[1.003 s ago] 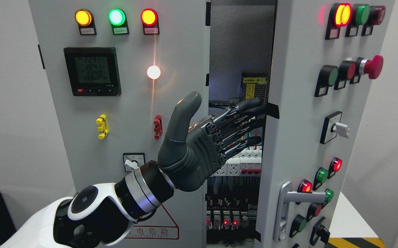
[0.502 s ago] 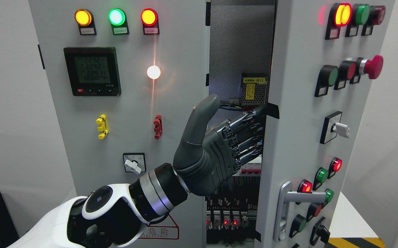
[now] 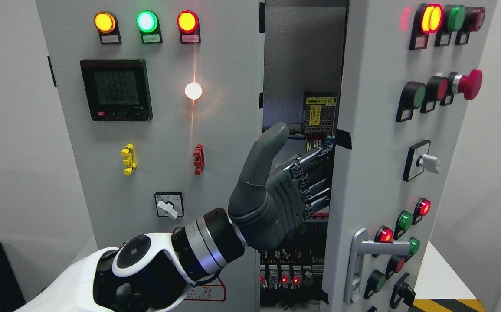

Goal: Open door with both hands
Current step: 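Pull the push-button door outward with the left hand, swinging it open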

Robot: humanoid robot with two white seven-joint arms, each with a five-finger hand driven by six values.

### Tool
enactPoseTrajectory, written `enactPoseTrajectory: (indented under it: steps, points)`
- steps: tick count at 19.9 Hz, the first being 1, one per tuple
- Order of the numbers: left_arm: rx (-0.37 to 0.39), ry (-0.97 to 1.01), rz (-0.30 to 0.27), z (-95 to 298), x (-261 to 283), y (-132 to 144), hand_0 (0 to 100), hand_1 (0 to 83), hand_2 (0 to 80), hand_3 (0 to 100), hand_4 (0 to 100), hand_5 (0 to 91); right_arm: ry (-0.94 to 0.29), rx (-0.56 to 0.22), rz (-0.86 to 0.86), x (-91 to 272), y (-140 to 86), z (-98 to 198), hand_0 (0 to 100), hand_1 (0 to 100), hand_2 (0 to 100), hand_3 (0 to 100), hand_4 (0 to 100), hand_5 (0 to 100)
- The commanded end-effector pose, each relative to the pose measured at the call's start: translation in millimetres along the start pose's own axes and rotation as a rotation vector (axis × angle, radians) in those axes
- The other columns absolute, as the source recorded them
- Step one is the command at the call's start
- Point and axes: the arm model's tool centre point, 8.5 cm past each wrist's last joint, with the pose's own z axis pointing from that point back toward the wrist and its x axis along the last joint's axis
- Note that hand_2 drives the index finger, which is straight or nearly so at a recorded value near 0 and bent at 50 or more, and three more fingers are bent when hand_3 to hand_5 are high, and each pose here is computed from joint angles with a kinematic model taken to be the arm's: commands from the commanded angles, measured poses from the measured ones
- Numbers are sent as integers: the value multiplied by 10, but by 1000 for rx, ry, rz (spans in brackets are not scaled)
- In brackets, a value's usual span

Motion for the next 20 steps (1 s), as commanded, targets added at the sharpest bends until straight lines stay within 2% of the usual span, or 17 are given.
enactPoseTrajectory:
  steps: [1,10,20]
  points:
    - [-30,17,16,-79,-89,-89,0,0,0,0,0,0,1,0,0,-2,0,0,0,0,0,0,0,0]
    - [-80,17,18,-199,-92,-236,0,0,0,0,0,0,-1,0,0,3,0,0,0,0,0,0,0,0]
    - [-148,21,73,-413,-264,-485,0,0,0,0,0,0,1,0,0,-2,0,0,0,0,0,0,0,0]
